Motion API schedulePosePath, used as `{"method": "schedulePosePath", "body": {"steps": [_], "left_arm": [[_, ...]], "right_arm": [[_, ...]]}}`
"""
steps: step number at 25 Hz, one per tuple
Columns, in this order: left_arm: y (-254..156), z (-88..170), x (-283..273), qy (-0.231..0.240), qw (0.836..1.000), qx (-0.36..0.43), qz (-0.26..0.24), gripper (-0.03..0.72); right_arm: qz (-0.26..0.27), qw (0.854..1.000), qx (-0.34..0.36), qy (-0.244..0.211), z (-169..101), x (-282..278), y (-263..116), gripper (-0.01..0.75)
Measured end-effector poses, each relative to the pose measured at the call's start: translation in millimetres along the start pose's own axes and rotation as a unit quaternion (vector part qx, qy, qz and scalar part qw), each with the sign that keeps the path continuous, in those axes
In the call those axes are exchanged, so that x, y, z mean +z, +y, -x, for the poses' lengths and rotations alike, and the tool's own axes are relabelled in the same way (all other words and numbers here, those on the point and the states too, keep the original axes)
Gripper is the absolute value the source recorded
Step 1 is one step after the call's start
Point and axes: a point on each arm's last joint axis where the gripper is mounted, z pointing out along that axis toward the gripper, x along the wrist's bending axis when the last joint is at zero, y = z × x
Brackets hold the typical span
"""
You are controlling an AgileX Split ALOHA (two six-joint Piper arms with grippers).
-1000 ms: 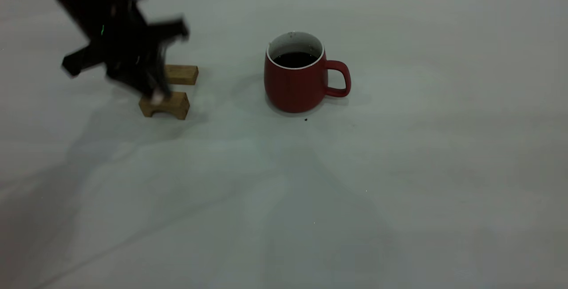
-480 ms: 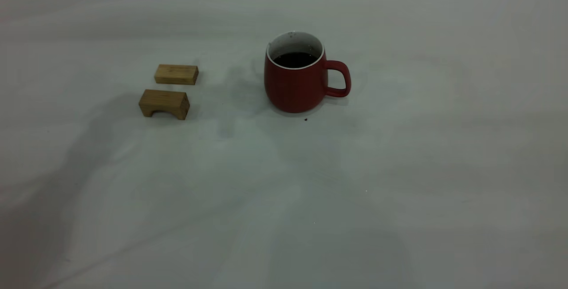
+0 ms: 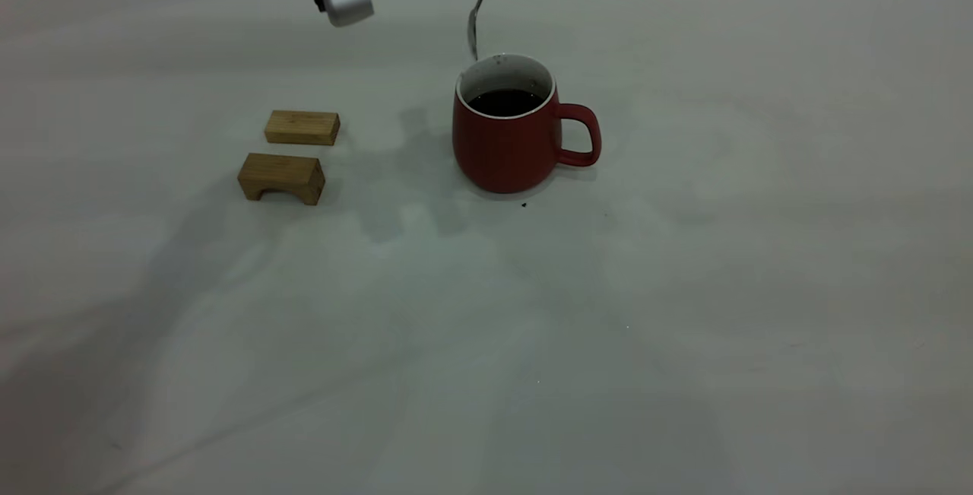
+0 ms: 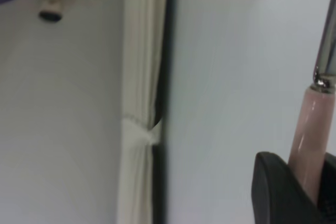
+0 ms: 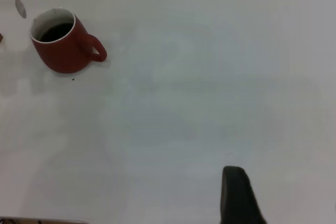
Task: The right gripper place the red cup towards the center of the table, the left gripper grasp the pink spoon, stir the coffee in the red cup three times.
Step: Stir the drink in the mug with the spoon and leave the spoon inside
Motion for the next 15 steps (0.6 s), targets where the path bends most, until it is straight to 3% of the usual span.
{"method": "schedulePosePath", "body": {"steps": [5,15], "left_arm": [[4.5,2.2,2.9,-0.019,1.0,-0.005,0.018,0.17],[27.4,15.1,55.5,-0.001,1.0,-0.005,0.021,0.17]], "right_arm": [[0.0,1.0,0.0,0.0,0.0,0.0,0.0,0.479],[0.0,1.0,0.0,0.0,0.0,0.0,0.0,0.479]]}}
